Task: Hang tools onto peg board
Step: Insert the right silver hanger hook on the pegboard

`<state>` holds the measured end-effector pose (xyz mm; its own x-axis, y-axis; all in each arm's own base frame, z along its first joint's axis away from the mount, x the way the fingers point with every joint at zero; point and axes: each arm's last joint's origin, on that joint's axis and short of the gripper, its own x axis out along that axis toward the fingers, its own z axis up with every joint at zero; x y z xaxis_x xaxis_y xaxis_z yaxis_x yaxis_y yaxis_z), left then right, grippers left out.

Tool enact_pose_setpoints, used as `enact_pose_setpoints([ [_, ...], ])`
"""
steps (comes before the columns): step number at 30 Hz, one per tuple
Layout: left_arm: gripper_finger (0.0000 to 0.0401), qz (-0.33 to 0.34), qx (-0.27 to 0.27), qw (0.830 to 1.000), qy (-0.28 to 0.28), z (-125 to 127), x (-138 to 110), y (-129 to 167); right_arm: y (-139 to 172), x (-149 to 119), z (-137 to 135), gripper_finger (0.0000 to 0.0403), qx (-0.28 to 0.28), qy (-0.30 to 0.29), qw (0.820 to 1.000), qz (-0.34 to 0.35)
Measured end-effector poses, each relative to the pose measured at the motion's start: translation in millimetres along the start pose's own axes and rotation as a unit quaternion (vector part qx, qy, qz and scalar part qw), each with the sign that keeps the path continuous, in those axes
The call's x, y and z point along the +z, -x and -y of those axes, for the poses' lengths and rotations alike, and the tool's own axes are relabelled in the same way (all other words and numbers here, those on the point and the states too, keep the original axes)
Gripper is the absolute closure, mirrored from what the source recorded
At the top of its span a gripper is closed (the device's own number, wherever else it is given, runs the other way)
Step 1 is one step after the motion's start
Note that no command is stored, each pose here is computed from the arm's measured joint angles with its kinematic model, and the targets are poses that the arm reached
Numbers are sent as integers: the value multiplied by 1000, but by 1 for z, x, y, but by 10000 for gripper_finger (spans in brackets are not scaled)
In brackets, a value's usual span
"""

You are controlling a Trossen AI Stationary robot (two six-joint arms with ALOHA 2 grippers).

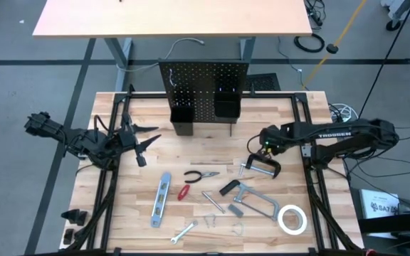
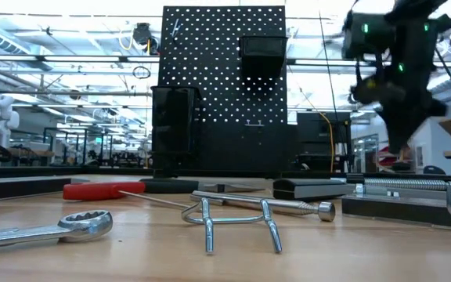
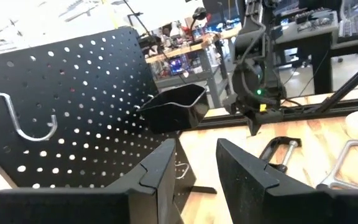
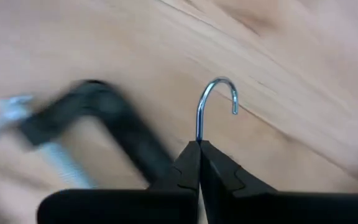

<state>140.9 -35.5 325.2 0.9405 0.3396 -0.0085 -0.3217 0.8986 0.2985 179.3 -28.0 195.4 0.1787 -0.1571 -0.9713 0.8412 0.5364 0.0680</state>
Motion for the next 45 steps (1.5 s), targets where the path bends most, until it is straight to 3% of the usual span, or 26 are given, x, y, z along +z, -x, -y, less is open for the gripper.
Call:
enact_pose_setpoints([
  [4, 280, 29, -53, 998, 11, 2, 4, 0, 18, 1, -24, 401, 63, 88, 993, 42],
  [8, 280, 74, -138, 987, 21, 6, 9, 2, 38, 1, -51, 402, 146, 144, 973, 105],
  [15, 280, 89, -313, 946, -2, 28, 4, -6, 69, 0, -93, 402, 307, 230, 887, 256],
  [19, 280, 58, -340, 938, -33, 46, -5, -21, 82, -1, -104, 402, 354, 254, 843, 314],
  [22, 280, 37, -337, 939, -53, 58, -14, -37, 86, -2, -109, 402, 368, 265, 825, 337],
  [24, 280, 13, -334, 941, -43, 67, -22, -50, 83, -1, -111, 403, 360, 262, 829, 338],
  [30, 280, -55, -346, 935, -56, 90, -47, -71, 53, -5, -108, 403, 276, 255, 890, 257],
  [32, 280, -55, -346, 935, -56, 94, -49, -75, 41, -6, -113, 403, 266, 252, 900, 237],
  [37, 280, -54, -386, 921, -23, 98, -50, -76, 10, -16, -136, 378, 280, 303, 891, 188],
  [40, 280, -68, -408, 910, -7, 102, -53, -75, -2, -25, -150, 342, 309, 320, 879, 170],
  [45, 280, -77, -412, 908, -8, 106, -57, -77, -15, -40, -165, 276, 345, 351, 859, 137],
])
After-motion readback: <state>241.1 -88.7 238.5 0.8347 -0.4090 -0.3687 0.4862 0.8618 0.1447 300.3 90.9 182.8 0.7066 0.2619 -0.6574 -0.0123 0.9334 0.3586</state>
